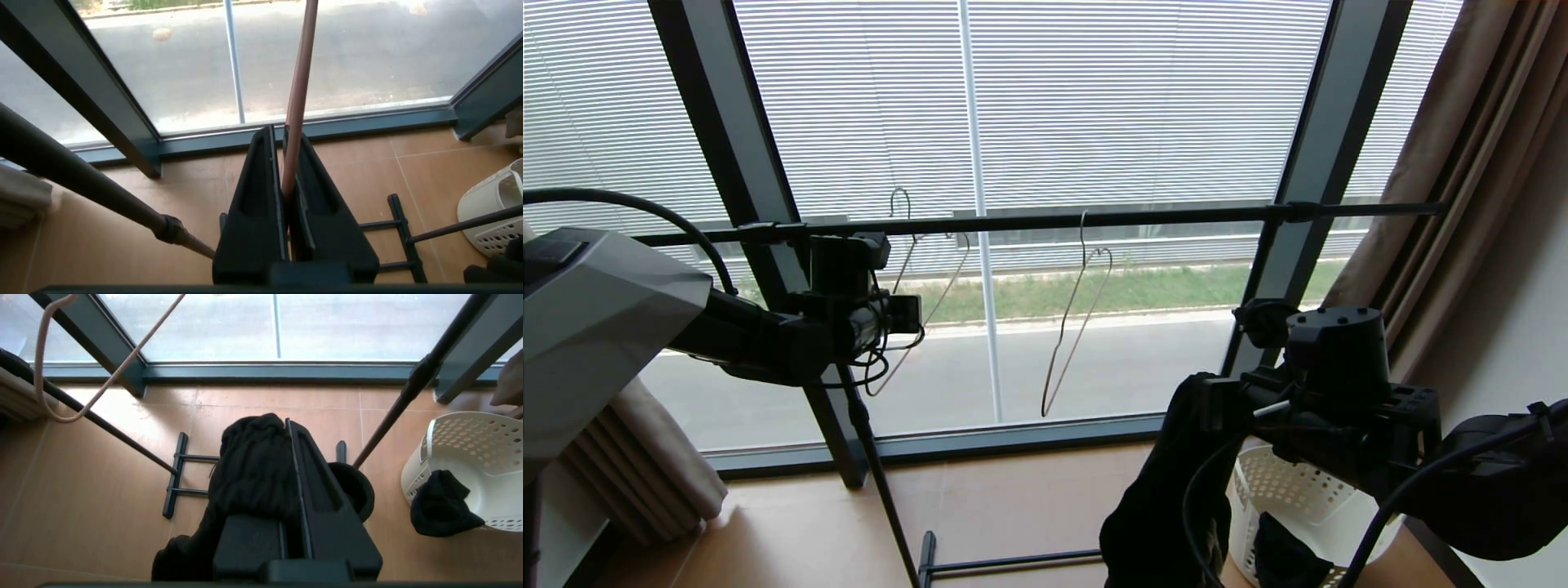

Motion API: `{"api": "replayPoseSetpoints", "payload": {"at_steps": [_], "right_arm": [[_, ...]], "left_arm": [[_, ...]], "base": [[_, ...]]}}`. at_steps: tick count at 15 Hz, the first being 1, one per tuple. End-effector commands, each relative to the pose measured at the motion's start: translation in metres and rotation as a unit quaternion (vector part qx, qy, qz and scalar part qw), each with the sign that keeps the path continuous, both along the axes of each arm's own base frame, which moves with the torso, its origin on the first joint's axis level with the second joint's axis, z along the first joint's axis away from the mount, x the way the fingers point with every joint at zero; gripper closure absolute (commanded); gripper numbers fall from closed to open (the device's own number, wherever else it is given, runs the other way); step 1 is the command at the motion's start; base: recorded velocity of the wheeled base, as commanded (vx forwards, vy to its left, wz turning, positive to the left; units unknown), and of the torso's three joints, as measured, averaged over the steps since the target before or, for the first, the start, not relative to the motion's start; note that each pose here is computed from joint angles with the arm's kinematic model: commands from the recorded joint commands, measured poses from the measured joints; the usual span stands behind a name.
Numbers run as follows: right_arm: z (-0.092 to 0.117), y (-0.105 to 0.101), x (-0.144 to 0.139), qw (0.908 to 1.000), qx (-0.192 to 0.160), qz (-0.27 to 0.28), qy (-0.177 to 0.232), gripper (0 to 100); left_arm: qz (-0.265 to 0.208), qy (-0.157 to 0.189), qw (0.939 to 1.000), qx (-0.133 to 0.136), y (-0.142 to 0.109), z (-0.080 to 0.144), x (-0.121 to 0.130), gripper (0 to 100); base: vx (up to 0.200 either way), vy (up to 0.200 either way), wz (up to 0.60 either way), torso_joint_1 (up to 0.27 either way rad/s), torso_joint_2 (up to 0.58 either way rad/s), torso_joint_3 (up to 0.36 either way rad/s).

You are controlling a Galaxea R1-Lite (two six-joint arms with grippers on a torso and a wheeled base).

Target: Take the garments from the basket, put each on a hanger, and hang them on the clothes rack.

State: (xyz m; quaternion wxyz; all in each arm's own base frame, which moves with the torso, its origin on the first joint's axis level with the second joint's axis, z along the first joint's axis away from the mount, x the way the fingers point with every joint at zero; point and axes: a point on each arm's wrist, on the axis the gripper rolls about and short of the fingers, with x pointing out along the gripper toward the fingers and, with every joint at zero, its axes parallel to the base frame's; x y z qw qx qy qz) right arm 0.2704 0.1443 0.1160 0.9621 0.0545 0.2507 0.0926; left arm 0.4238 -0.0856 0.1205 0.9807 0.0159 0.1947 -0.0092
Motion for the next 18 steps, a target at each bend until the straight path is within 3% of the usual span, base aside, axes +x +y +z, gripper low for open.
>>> {"api": "replayPoseSetpoints", "payload": {"at_steps": [1, 7, 15, 18], "right_arm": [[0.0, 0.0, 0.0, 1.0, 0.0, 0.001, 0.001, 100], [-0.005, 0.005, -0.001, 1.0, -0.005, 0.003, 0.006, 100], [-0.005, 0.005, -0.001, 1.0, -0.005, 0.004, 0.006, 100], [-0.004, 0.006, -0.002, 1.0, -0.005, 0.006, 0.004, 100]], "left_arm": [[0.001, 0.007, 1.0, 0.002, -0.001, -0.01, 0.006, 100], [-0.002, 0.008, 1.0, 0.002, -0.005, -0.014, 0.01, 100], [-0.008, 0.056, 0.9983, 0.014, -0.006, -0.038, -0.006, 100], [-0.025, 0.089, 0.9955, 0.021, -0.01, -0.044, -0.038, 100]], "base": [[0.0, 0.0, 0.0, 0.0, 0.0, 0.0], [0.0, 0.0, 0.0, 0.0, 0.0, 0.0], [0.0, 0.0, 0.0, 0.0, 0.0, 0.0], [0.0, 0.0, 0.0, 0.0, 0.0, 0.0]]}}
